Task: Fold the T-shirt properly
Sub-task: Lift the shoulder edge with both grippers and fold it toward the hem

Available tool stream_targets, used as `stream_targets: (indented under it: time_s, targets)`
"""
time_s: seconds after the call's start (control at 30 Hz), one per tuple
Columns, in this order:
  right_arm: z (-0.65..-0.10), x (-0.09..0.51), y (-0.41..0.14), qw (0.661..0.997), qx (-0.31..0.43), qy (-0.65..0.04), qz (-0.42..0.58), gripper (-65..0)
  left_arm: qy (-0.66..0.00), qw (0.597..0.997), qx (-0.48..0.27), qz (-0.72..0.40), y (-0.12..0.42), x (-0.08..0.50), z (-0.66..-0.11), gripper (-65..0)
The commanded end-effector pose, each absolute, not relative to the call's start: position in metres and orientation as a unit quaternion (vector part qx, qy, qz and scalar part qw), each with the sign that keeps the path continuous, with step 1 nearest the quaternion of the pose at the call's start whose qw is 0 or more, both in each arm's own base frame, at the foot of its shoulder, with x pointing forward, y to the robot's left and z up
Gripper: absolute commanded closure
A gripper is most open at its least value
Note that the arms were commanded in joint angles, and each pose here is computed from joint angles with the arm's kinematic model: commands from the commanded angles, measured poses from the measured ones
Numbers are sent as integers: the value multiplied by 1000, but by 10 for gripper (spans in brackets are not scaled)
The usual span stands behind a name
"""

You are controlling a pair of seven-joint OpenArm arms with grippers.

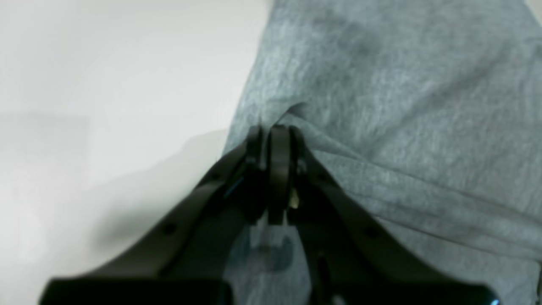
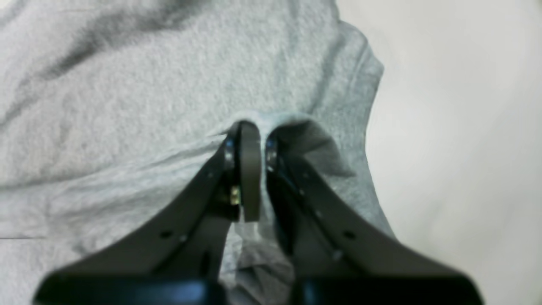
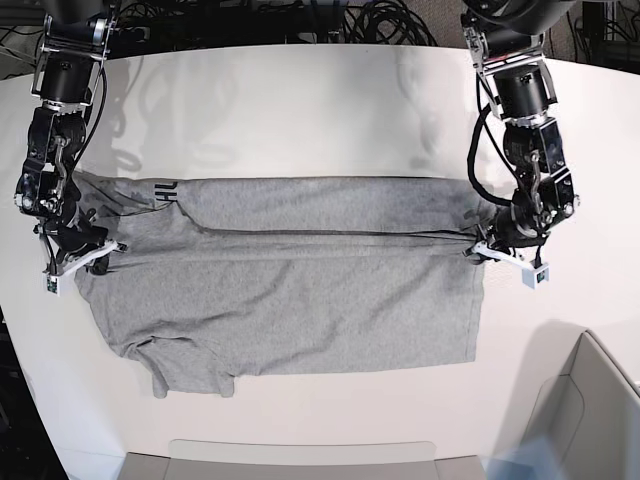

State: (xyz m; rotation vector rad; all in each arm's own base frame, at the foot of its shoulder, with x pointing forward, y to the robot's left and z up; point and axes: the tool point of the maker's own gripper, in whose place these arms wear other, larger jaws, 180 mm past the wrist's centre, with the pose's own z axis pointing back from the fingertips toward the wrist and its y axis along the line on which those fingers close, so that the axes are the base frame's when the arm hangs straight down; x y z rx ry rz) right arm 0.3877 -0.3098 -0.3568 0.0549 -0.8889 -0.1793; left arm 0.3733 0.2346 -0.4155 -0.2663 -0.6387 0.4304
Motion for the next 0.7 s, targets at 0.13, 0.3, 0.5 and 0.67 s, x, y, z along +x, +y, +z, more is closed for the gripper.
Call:
stream_targets:
  time_s: [0.13, 0.3, 0.5, 0.67]
  targets:
    - [-341, 404, -328, 876, 12, -472, -97, 0, -357, 901, -120, 213, 244, 391, -401, 0]
    - [-348, 405, -321, 881, 8, -467, -74, -8, -357, 902, -120, 212, 244, 390, -400, 0]
    - [-343, 407, -323, 878, 7, -473, -73, -262, -359, 902, -119, 210, 244, 391, -397, -183]
    - [-315, 424, -333, 864, -1, -498, -72, -312, -398, 890, -115, 190, 245, 400, -367, -174]
